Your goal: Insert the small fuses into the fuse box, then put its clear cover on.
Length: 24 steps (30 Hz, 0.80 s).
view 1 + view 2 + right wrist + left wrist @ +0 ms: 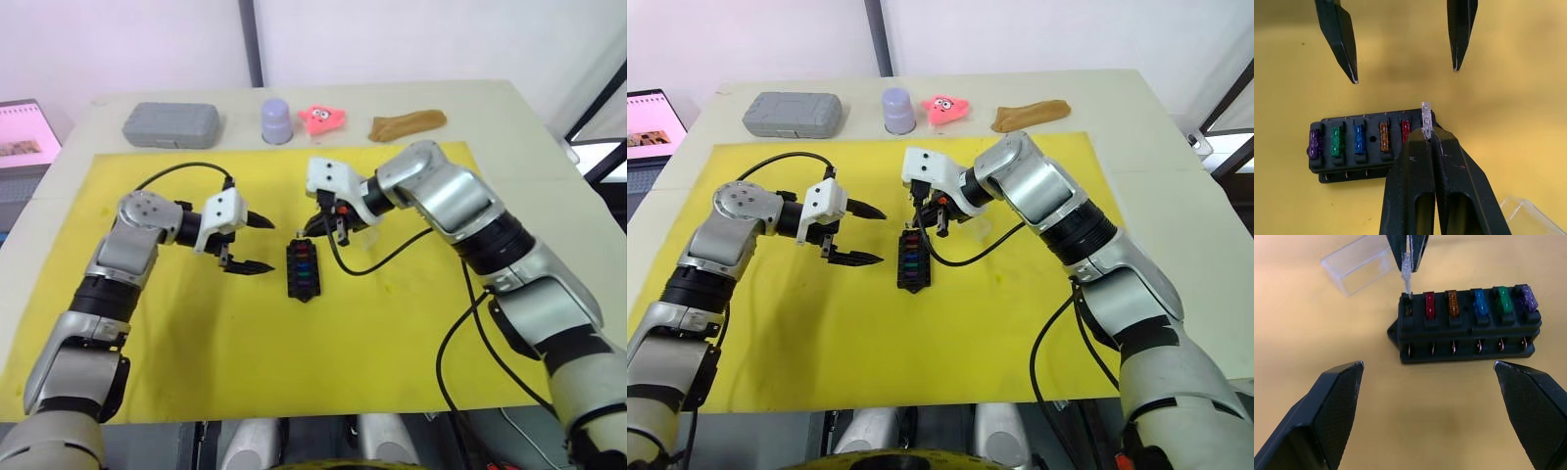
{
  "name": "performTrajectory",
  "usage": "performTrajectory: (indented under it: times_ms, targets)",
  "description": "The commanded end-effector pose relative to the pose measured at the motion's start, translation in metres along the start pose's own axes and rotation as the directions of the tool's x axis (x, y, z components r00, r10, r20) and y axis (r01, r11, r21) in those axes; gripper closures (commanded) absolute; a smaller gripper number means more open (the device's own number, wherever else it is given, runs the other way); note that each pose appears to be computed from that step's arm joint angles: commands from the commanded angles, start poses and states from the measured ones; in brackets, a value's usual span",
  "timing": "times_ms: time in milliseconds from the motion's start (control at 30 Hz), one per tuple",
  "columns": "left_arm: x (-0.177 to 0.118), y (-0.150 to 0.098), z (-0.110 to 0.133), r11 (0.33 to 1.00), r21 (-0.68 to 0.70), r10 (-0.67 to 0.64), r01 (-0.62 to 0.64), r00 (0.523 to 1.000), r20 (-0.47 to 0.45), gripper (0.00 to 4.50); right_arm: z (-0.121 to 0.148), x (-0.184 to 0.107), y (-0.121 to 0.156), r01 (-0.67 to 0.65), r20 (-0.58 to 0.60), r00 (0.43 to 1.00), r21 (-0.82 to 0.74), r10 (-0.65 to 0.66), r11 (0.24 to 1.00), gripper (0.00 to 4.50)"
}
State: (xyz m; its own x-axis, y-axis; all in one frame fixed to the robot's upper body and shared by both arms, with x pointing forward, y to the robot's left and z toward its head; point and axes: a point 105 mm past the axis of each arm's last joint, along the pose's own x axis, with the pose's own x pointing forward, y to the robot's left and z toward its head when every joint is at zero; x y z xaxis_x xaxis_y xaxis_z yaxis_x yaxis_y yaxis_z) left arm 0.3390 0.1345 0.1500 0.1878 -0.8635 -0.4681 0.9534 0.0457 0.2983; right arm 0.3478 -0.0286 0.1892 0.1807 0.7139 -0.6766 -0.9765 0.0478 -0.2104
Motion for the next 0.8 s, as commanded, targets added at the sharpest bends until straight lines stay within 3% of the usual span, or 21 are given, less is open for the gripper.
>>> performTrajectory:
  times_ms: [33,800]
  targets:
    - [-0.0013,0.0029,0.0121,0.999,0.052,0.013,-0.013,1.0,0.012,0.02,0.0092,-0.0024,-0.0001,0.002,0.013,1.0,-0.042,-0.001,0.999,4.5]
    - [0.0058,-0.0068,0.0077,0.999,0.048,-0.005,0.004,1.0,0.004,0.02,0.0005,0.0073,-0.0074,0.019,-0.003,1.0,-0.023,-0.019,1.0,4.5]
